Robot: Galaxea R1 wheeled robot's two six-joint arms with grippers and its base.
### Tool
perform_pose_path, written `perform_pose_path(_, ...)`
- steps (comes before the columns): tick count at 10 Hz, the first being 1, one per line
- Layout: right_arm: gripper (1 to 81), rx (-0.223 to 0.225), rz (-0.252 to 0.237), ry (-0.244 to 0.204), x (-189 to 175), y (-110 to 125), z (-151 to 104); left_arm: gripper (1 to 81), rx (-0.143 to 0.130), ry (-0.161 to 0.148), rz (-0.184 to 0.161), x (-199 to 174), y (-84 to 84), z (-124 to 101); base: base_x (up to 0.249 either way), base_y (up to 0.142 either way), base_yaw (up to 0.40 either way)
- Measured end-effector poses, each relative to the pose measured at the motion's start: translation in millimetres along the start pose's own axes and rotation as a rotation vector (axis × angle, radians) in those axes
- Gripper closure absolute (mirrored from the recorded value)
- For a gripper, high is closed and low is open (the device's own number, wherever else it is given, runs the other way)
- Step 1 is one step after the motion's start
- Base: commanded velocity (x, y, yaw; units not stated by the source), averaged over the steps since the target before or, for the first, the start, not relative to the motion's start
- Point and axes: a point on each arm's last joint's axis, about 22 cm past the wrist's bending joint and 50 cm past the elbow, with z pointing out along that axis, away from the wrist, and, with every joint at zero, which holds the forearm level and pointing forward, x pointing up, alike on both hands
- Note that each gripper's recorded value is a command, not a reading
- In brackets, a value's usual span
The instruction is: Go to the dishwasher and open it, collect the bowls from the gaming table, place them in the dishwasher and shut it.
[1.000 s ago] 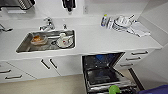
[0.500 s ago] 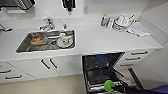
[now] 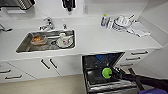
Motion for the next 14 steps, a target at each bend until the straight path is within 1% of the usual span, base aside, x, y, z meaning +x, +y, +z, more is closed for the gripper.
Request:
perform_pose_path(1, 81.1, 0.008, -0.004, 0.003, 11, -10, 0, 1.0, 0.002, -0.003, 0.0, -1, 4.3, 6, 0.0, 0.0, 0.0)
perform_pose_path(2, 1.0, 0.016, 0.017, -0.003, 15, -17, 2, 1.0, 0.01, -0.006, 0.0, -1, 3.6, 9, 0.0, 0.0, 0.0)
perform_pose_path(4, 1.0, 0.011, 0.034, -0.006, 15, -16, 0, 1.0, 0.035, -0.015, -0.001, -7, -2.5, 13, 0.0, 0.0, 0.0)
perform_pose_path(6, 1.0, 0.009, 0.06, -0.007, 16, -13, -3, 1.0, 0.045, -0.027, -0.011, -14, -1.5, 17, 0.0, 0.0, 0.0)
perform_pose_path(7, 1.0, -0.007, 0.07, -0.019, 15, -4, -10, 1.0, 0.047, -0.029, -0.016, -15, -0.4, 19, 0.0, 0.0, 0.0)
perform_pose_path(8, 1.0, -0.046, 0.074, -0.078, 4, 13, -22, 1.0, 0.057, -0.029, -0.029, -15, -2.8, 20, 0.0, 0.0, 0.0)
perform_pose_path(9, 1.0, -0.091, 0.078, -0.153, -11, 31, -34, 1.0, 0.071, -0.03, -0.041, -16, -7.3, 21, 0.0, 0.0, 0.0)
perform_pose_path(10, 1.0, -0.126, 0.086, -0.208, -24, 47, -48, 1.0, 0.088, -0.03, -0.05, -16, -12.0, 22, 0.0, 0.0, 0.0)
perform_pose_path(11, 1.0, -0.159, 0.103, -0.24, -38, 67, -60, 1.0, 0.105, -0.032, -0.056, -17, -17.2, 23, 0.0, 0.0, 0.0)
perform_pose_path(12, 1.0, -0.198, 0.131, -0.276, -63, 94, -72, 1.0, 0.118, -0.031, -0.061, -17, -20.1, 24, 0.0, 0.0, 0.0)
perform_pose_path(14, 1.0, -0.28, 0.2, -0.389, -150, 150, -101, 1.0, 0.123, -0.021, -0.063, -8, -21.1, 26, 0.0, 0.0, 0.0)
